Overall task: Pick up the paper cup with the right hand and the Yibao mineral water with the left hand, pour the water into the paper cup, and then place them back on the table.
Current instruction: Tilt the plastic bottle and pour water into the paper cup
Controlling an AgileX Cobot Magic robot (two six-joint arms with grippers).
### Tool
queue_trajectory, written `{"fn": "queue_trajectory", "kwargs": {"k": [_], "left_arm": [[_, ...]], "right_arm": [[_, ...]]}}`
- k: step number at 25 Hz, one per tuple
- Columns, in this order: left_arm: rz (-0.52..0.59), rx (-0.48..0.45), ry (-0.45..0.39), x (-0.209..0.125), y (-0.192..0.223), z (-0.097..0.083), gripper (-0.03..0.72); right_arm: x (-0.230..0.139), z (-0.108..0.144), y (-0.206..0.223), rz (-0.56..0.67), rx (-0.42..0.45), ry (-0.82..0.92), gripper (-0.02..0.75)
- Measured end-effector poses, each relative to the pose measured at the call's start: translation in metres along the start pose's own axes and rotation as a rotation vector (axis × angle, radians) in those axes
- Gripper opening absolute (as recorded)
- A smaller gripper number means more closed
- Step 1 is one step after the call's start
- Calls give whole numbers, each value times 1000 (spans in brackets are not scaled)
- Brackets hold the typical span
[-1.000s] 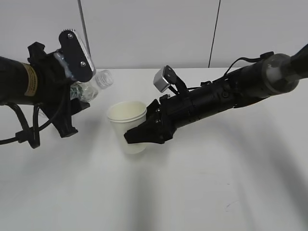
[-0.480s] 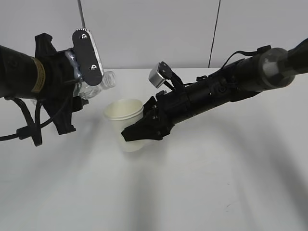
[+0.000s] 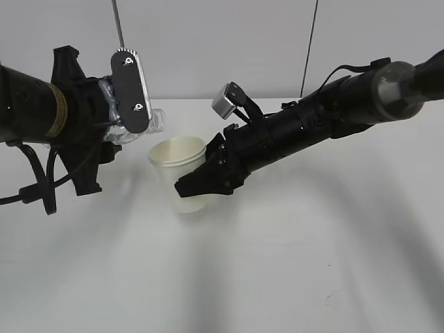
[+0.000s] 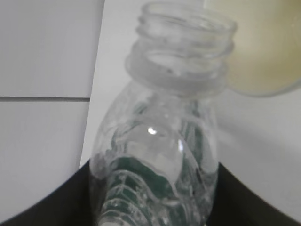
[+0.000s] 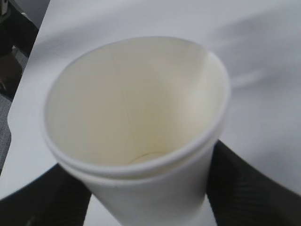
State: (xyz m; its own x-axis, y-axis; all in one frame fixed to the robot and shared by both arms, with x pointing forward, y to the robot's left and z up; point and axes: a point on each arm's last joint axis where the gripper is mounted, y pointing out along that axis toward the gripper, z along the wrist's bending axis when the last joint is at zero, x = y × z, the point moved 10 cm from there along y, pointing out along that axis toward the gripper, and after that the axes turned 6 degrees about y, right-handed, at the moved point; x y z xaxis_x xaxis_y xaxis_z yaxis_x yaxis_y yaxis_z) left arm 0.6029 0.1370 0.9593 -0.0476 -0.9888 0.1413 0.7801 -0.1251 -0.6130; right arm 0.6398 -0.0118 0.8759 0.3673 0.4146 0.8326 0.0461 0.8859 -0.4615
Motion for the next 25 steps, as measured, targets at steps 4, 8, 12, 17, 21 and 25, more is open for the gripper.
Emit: {"fn": "queue_trajectory", "kwargs": {"k": [4, 8, 12, 17, 21, 25], "left_arm": [[10, 7, 21, -2, 0, 1, 385], [22, 10, 31, -4, 0, 2, 385], [35, 17, 48, -6, 0, 3, 385], [43, 25, 70, -8, 0, 5, 385], [44, 28, 79, -8, 0, 6, 385], [49, 37, 104, -8, -1, 7, 385]], "right_arm": [[0, 0, 0, 7, 0, 6, 539], [-1, 0, -1, 18, 1, 1, 539], [-3, 0, -1, 27, 2, 9, 538], [-4, 0, -1, 33, 3, 11, 538], [-5, 0, -1, 36, 3, 14, 538], [-5, 0, -1, 40, 3, 13, 538]]}}
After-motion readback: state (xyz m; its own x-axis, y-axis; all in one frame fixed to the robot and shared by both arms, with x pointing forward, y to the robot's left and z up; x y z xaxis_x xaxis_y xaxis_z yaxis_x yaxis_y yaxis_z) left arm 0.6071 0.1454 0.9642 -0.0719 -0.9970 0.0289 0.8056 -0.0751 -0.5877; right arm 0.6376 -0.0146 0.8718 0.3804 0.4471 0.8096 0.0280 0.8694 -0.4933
